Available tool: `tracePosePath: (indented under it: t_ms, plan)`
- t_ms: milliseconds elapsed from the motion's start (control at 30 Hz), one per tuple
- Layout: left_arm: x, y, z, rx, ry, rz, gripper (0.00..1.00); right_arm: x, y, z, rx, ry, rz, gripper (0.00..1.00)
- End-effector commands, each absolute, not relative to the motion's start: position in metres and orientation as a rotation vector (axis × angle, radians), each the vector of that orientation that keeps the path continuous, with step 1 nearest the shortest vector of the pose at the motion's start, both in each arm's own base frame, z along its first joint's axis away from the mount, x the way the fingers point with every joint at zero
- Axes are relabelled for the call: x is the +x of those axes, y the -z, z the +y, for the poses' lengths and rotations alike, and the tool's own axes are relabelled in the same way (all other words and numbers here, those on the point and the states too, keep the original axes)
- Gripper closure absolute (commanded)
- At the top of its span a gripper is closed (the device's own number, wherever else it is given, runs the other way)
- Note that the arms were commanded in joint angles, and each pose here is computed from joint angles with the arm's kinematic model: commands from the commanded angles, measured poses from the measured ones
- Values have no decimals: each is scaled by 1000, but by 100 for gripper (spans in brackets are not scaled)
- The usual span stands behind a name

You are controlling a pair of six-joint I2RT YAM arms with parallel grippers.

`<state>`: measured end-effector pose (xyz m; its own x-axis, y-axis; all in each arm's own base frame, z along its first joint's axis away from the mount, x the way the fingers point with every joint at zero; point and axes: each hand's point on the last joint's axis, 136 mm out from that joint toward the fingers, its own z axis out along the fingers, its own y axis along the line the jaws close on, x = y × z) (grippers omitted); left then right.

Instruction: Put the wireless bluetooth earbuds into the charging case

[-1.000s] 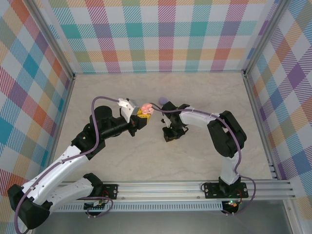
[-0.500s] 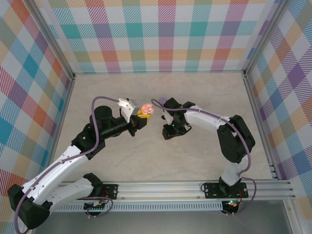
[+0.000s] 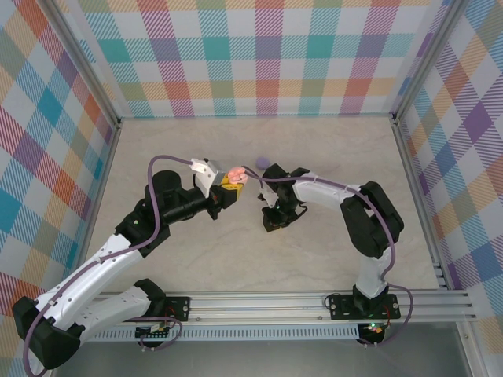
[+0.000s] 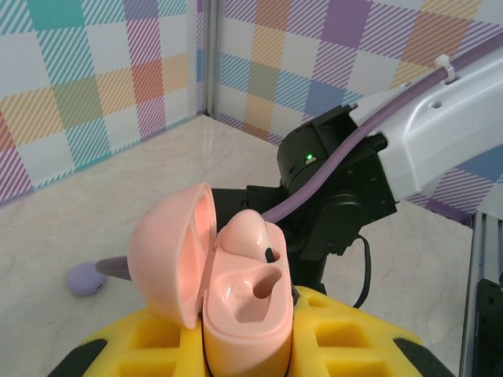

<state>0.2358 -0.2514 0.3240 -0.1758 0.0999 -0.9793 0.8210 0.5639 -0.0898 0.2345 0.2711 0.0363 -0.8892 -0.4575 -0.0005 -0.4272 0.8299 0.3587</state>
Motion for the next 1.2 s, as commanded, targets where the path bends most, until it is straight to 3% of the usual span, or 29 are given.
tracePosePath:
  t_ms: [0,500,1167]
  plan:
    - [234,-337,-255,784,797,1606,92,231,-25,265,695,479,-2911,85]
    - [234,-334,-254,781,786,1615,92,250,-9,245,670,230,-2985,88]
    - [235,-333,-253,783,776,1615,92,284,-11,256,717,163,-3062,87]
